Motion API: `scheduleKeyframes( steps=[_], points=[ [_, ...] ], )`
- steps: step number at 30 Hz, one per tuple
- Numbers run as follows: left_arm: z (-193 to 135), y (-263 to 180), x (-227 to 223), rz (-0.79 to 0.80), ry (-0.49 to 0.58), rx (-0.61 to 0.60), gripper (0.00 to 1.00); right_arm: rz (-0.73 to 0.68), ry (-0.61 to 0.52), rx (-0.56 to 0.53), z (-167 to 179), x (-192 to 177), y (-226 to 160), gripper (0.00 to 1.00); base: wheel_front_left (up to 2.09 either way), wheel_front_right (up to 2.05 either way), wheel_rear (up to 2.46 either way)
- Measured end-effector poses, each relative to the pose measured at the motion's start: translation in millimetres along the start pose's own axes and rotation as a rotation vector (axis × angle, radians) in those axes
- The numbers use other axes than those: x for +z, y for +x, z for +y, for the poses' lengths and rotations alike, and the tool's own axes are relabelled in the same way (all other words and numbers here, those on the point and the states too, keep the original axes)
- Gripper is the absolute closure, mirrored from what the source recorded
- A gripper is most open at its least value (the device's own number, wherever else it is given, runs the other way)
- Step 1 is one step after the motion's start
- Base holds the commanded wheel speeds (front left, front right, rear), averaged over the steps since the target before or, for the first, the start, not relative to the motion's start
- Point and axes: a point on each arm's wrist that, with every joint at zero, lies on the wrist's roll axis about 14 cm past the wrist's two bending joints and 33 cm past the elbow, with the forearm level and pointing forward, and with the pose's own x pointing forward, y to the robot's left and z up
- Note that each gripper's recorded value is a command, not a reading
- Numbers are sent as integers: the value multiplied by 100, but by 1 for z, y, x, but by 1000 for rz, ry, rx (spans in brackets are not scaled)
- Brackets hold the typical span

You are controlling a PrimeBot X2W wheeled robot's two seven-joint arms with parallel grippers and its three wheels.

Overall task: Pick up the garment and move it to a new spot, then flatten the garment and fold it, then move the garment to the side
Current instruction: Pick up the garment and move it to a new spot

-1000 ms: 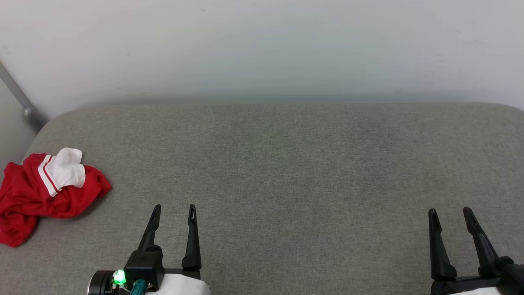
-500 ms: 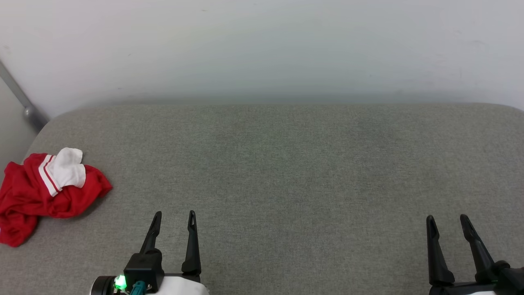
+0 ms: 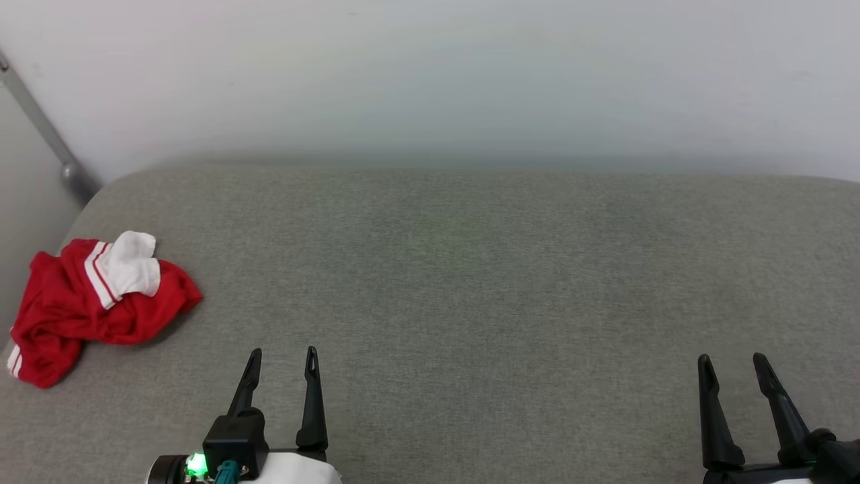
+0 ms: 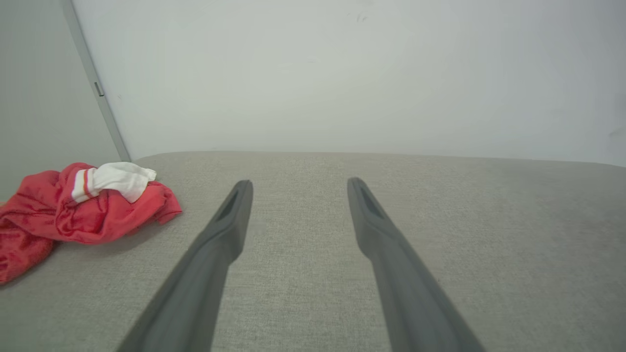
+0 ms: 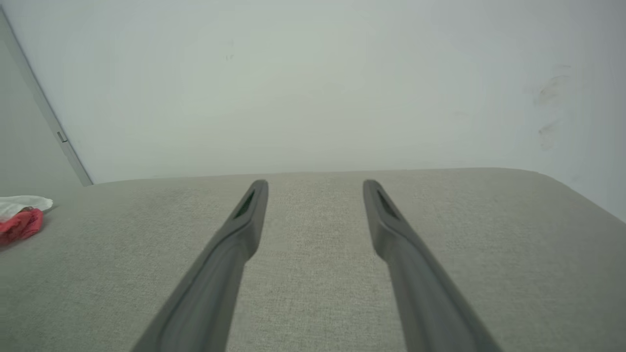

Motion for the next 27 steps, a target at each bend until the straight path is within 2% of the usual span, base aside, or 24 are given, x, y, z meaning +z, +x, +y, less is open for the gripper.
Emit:
scheduleKeyframes(
  steps=[10,27],
  points=[
    [38,-13,8,-21,32,128,0,6,15,102,30,-4,19,0,0,0,0],
    [126,-74,18,-26,53,453,0,56,49,383,120,-26,51,0,0,0,0]
  ],
)
